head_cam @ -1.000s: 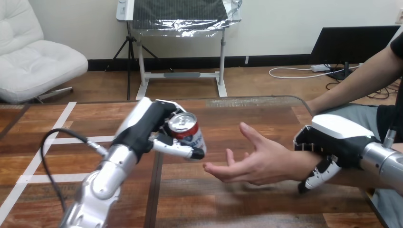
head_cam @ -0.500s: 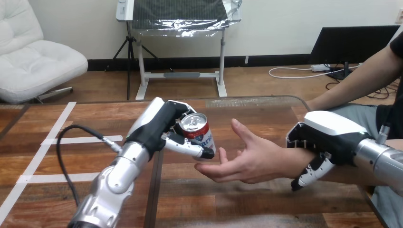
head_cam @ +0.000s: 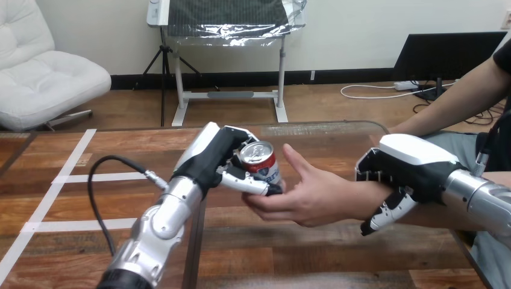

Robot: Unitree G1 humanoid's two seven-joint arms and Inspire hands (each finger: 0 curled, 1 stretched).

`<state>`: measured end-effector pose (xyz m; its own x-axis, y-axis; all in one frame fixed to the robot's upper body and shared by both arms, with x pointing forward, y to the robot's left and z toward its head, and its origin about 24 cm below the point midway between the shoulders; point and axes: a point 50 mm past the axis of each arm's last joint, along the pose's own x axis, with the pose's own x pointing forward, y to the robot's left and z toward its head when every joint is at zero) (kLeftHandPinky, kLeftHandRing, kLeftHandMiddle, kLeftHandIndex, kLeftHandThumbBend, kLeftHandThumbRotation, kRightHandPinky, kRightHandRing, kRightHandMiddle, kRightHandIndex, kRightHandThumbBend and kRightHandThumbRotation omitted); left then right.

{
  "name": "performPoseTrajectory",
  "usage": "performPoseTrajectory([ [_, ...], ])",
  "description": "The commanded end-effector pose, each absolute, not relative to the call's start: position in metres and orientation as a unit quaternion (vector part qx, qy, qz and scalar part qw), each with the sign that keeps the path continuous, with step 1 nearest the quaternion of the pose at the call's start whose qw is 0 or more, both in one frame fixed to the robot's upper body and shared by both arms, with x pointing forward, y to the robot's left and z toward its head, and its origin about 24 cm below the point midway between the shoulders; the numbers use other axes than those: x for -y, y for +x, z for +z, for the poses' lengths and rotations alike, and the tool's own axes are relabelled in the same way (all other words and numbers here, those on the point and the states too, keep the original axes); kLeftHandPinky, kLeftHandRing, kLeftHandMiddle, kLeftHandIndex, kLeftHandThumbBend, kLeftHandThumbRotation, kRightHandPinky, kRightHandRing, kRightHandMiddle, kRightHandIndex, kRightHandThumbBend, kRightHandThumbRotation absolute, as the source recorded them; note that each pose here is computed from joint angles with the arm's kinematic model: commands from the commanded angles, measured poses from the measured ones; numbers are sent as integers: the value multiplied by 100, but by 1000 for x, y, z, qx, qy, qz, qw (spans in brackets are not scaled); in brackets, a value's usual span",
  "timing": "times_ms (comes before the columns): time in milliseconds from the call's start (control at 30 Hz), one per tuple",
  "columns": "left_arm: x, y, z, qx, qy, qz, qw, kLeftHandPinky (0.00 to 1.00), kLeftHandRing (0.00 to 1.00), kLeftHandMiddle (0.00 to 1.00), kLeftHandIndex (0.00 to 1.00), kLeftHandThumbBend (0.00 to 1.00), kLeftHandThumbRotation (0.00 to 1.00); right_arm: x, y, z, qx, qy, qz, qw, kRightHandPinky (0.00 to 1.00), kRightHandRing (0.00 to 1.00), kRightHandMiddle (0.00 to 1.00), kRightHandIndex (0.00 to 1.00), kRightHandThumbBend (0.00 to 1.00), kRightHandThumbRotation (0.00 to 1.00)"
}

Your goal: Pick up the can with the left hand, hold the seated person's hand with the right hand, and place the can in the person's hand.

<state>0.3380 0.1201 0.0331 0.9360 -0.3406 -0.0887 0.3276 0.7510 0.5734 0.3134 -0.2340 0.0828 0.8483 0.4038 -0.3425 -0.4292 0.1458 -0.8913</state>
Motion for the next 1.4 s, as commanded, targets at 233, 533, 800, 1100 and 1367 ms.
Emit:
performPoseTrajectory([
  [233,-91,362,70,84,289,-171,938,22,28,35,41,75,0,211,315,102,51,-547,269,791,32,36,40,42,74,11],
  [533,-79,363,67,74,282,-177,940,22,28,36,41,74,0,208,313,106,53,-544,268,793,33,37,41,43,75,11],
  [800,-69,363,65,71,280,-181,940,24,30,37,41,74,0,205,311,108,55,-543,267,794,34,37,42,43,75,12],
  [1100,-59,362,64,74,276,-192,939,25,31,38,42,74,0,204,310,109,57,-543,268,794,34,37,41,43,74,13],
  [1367,-51,360,63,74,271,-204,938,25,31,37,41,75,0,204,310,108,55,-543,268,794,33,36,41,42,74,11],
])
